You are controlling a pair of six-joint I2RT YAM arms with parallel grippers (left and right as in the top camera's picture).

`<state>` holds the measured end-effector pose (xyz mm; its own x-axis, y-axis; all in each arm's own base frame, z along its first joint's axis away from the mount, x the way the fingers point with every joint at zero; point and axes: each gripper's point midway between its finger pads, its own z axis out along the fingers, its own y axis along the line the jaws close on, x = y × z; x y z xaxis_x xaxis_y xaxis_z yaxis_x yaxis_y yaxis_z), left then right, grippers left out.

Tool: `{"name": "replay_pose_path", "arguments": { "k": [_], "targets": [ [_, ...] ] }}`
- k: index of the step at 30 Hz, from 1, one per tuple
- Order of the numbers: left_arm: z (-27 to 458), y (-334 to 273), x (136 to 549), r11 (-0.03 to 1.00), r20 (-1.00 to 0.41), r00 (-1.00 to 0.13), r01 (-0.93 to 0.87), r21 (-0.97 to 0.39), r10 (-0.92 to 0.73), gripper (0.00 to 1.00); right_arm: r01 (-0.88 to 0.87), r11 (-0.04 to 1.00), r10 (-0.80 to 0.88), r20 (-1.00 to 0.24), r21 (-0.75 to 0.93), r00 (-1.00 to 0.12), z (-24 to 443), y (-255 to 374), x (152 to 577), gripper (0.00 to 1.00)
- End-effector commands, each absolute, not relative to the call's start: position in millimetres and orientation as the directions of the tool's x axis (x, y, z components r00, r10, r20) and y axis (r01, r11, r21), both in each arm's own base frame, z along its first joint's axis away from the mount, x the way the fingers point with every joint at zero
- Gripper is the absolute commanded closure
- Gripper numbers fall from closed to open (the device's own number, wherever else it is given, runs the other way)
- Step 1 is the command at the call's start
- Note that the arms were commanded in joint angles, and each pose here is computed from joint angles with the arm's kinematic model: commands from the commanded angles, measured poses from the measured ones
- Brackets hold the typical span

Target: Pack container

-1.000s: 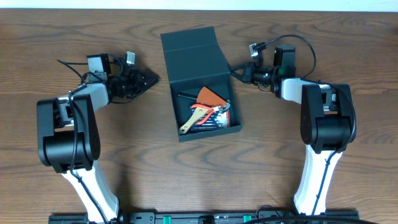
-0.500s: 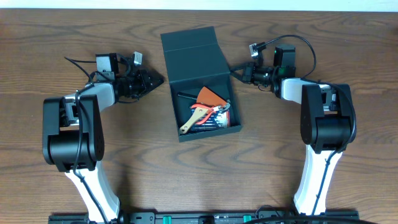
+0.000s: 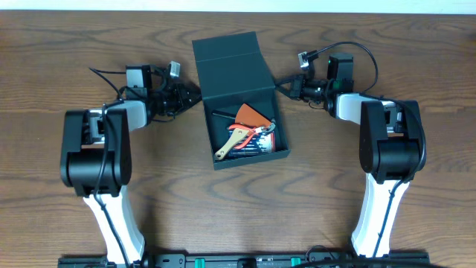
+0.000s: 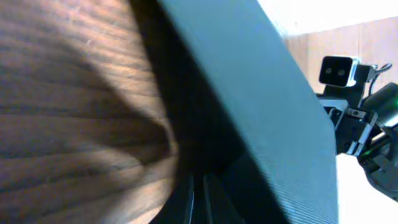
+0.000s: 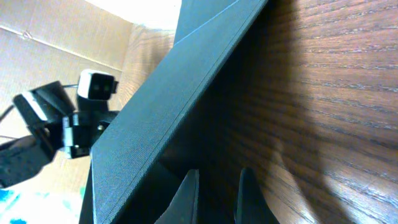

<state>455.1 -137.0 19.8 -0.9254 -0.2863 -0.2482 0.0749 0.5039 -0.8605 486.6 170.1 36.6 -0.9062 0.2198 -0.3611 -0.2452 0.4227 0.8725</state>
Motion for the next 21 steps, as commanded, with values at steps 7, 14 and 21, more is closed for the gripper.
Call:
{"name": "replay_pose_path", "arguments": {
  "k": [7,14,21],
  "targets": [
    [37,-146,460,0.404,-0.26,-0.925,0.134,-0.905,-0.277,0.95,-0.259,0.393,0.194,-0.355,0.882,-0.914,37,177,480,0.99],
    [44,-147,464,0.381,-0.267,-0.921,0.147,-0.913,-0.284,0.94,-0.298,0.368,0.18,-0.382,0.881,-0.907,43,179,480,0.99],
    [55,-152,461,0.339,-0.291,-0.922,0.197,-0.92,-0.255,0.94,-0.325,0.351,0.171,-0.401,0.878,-0.9,48,181,480,0.99]
  ]
}}
